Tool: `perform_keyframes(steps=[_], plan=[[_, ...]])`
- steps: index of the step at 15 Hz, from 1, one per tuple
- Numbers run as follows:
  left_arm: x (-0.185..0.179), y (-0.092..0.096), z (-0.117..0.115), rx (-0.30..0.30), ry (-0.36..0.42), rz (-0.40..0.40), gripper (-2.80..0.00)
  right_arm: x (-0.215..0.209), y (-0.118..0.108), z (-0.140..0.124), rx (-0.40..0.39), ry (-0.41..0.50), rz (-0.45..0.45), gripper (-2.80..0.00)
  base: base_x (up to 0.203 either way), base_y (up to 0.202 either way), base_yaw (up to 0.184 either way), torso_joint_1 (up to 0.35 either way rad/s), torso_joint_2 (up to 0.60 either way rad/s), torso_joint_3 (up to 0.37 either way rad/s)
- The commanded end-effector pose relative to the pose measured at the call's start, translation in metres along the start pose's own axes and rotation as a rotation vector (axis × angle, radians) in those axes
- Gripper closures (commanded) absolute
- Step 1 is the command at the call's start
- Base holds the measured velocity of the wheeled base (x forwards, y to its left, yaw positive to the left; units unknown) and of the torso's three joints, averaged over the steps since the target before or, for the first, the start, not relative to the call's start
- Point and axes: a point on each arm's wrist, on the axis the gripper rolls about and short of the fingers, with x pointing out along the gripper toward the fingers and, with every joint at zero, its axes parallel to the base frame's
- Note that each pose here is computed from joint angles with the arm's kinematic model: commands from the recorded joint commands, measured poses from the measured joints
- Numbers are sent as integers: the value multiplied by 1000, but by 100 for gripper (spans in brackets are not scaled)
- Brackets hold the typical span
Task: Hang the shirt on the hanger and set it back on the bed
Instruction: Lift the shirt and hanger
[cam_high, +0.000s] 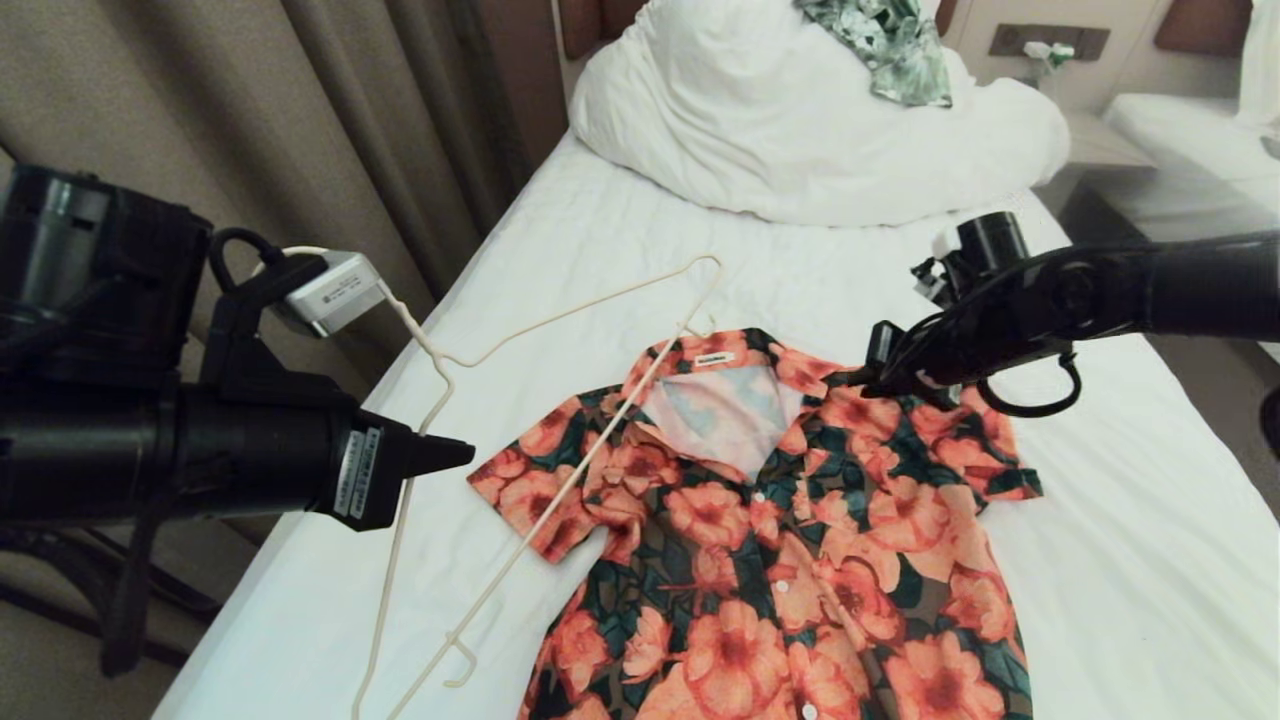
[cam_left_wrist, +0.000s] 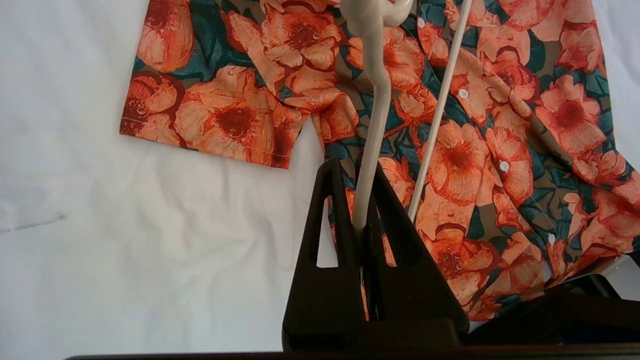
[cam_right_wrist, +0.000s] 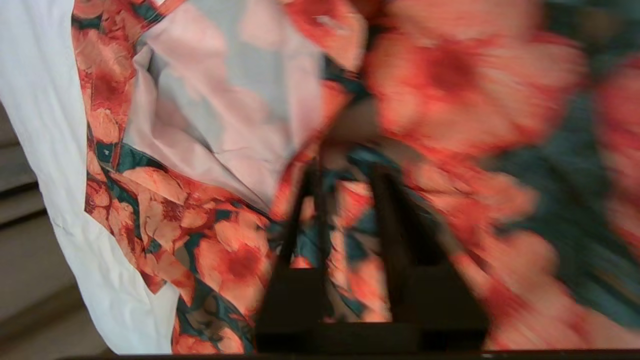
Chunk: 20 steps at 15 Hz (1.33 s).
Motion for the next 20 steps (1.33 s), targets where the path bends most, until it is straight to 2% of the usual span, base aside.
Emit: perform_keyframes(steps=[1,2,4,10,17,18,20], plan=[[1,0,0,0,4,-1,0,33,3,-5,-13,15,-19,-280,0,0,0,0,0,0],[1,0,0,0,2,-1,0,42,5,-5,-25,-21,-40,-280,0,0,0,0,0,0],[0,0,0,0,1,-1,0,51,7,-2,-51,-80,-17,-280,0,0,0,0,0,0],[1,0,0,0,4,1,0,78,-1,-6,-90,-96,-6,-280,0,0,0,0,0,0],[1,0,0,-1,1,4,0,97,3,-6,-122,-196,28,-280,0,0,0,0,0,0],[1,0,0,-2,1,4,0,102,3,-8,-125,-203,28,0,0,0,0,0,0,0],[1,0,0,-1,1,4,0,107,3,-10,-128,-205,34,0,0,0,0,0,0,0]])
